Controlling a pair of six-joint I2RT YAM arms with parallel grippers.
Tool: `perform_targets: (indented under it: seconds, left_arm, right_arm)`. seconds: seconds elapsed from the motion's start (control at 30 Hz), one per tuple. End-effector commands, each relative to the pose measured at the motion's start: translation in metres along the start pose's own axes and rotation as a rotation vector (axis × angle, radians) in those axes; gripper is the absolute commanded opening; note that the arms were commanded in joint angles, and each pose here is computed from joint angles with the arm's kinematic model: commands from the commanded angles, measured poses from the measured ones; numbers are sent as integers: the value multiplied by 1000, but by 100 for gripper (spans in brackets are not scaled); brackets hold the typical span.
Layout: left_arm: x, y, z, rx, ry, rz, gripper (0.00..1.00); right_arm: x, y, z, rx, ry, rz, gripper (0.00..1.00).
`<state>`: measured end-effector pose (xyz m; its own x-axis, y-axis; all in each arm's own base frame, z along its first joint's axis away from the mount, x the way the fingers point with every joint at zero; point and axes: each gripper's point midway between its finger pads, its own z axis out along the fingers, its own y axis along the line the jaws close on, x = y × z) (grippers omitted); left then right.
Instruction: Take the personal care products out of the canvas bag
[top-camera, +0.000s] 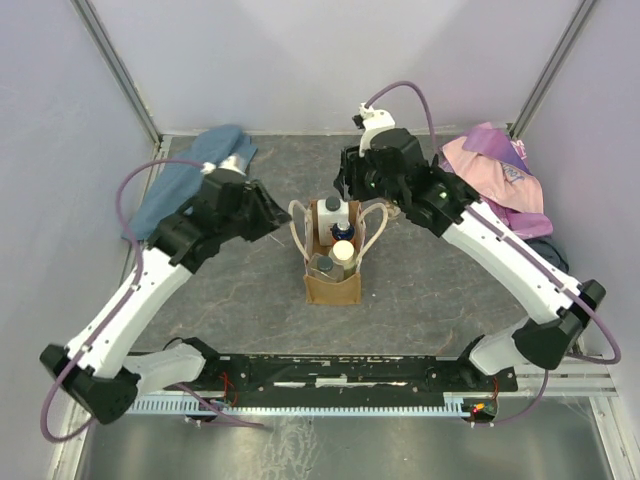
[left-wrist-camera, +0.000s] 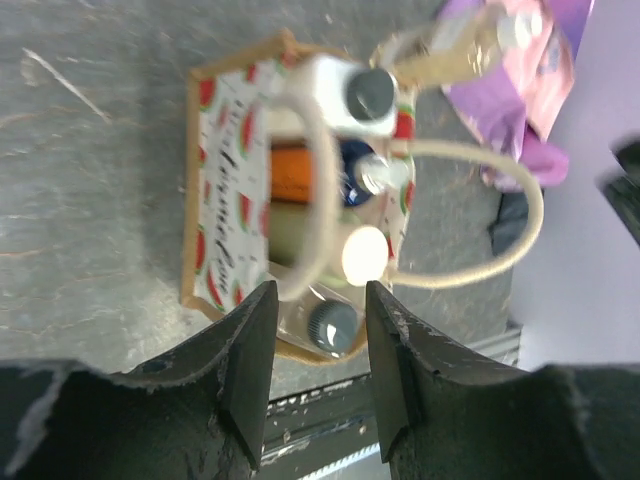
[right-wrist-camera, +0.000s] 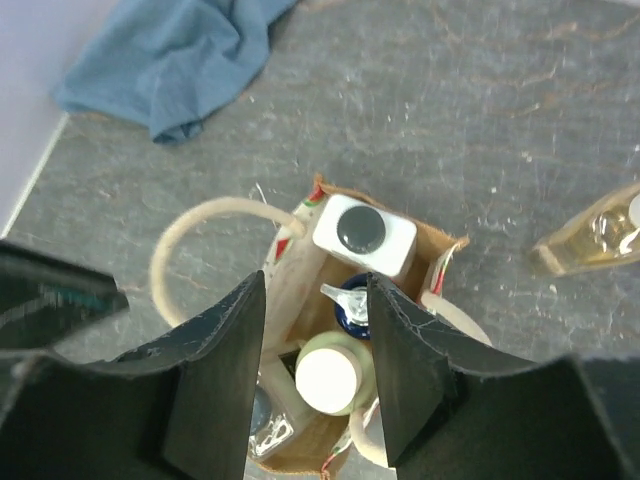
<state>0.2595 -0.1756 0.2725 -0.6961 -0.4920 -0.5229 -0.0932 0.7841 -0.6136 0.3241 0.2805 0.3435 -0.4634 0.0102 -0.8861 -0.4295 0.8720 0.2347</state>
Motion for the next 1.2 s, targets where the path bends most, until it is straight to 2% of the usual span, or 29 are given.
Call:
perform_targets:
  seconds: [0.0, 0.17, 0.4, 0.47, 0.57, 0.63, 1.1, 1.17]
  left_arm:
    - [25, -44, 12, 29, 21, 146, 47]
    - [66, -62, 33, -31, 77, 239, 48]
    - [85, -66, 49, -75, 84, 257, 48]
    - [87, -64, 50, -83, 83, 256, 48]
    - [89, -59, 51, -96, 83, 253, 48]
    - [90, -56, 51, -102, 83, 252, 48]
    - [100, -44, 64, -144, 103, 266, 48]
    - [101, -44, 64, -143, 105, 265, 48]
  right_arm:
    - [41, -12, 20, 65, 145, 5, 52]
    - [78, -19, 32, 98, 245, 17, 52]
    - [119, -24, 52, 108, 349, 1, 52]
    - [127, -26, 57, 111, 369, -2, 56]
    - [139, -28, 65, 122, 394, -9, 69]
    - [146, -32, 71, 133, 402, -16, 73]
    - [198, -47, 101, 191, 525, -55, 70]
    - [202, -50, 102, 203, 534, -62, 66]
